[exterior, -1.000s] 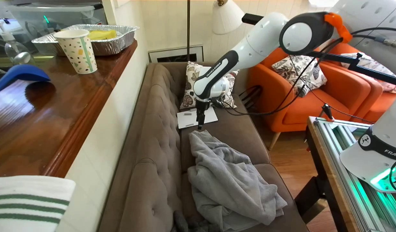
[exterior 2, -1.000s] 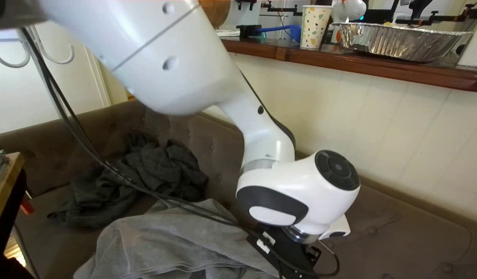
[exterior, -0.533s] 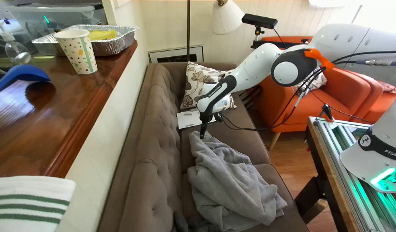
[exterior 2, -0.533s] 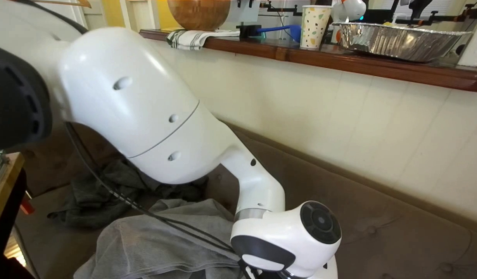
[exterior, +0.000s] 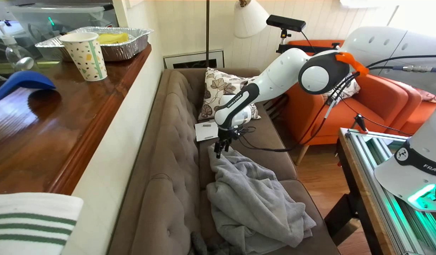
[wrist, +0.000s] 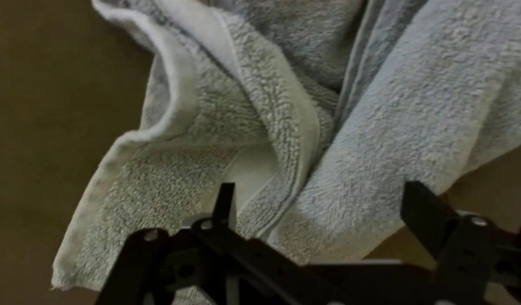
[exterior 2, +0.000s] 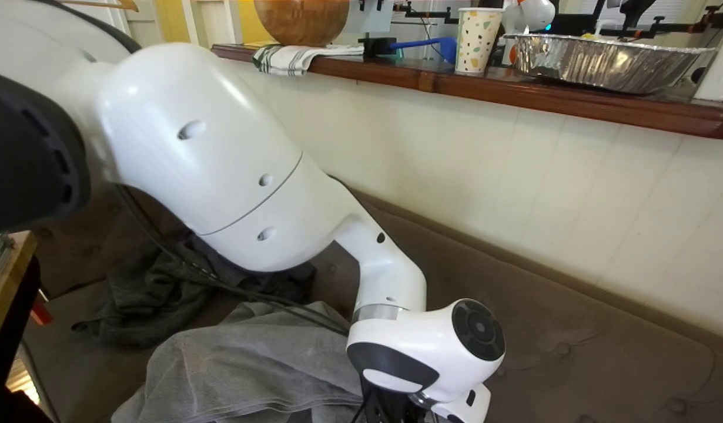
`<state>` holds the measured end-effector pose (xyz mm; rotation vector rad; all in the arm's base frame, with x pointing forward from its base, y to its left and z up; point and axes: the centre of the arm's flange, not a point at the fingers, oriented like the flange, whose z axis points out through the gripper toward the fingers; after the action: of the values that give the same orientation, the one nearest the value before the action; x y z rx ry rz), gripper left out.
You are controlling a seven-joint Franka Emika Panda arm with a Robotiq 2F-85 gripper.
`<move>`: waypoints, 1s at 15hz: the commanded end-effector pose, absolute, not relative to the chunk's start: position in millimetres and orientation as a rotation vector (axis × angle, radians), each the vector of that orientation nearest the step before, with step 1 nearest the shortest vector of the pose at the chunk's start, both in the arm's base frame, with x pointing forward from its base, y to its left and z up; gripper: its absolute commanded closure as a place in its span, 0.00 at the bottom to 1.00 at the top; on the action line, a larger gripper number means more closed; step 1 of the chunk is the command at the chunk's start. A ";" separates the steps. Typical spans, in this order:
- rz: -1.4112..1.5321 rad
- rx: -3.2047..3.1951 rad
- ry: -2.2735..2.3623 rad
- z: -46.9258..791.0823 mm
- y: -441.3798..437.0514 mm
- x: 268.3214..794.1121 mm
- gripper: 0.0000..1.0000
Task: Fold the blanket in half
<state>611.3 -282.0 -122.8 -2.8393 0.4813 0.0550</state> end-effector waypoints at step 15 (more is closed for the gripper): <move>0.318 -2.738 1.194 -207.2 -274.6 623.9 0.83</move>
<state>592.6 -260.4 -146.2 -2.6959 1.1468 0.1874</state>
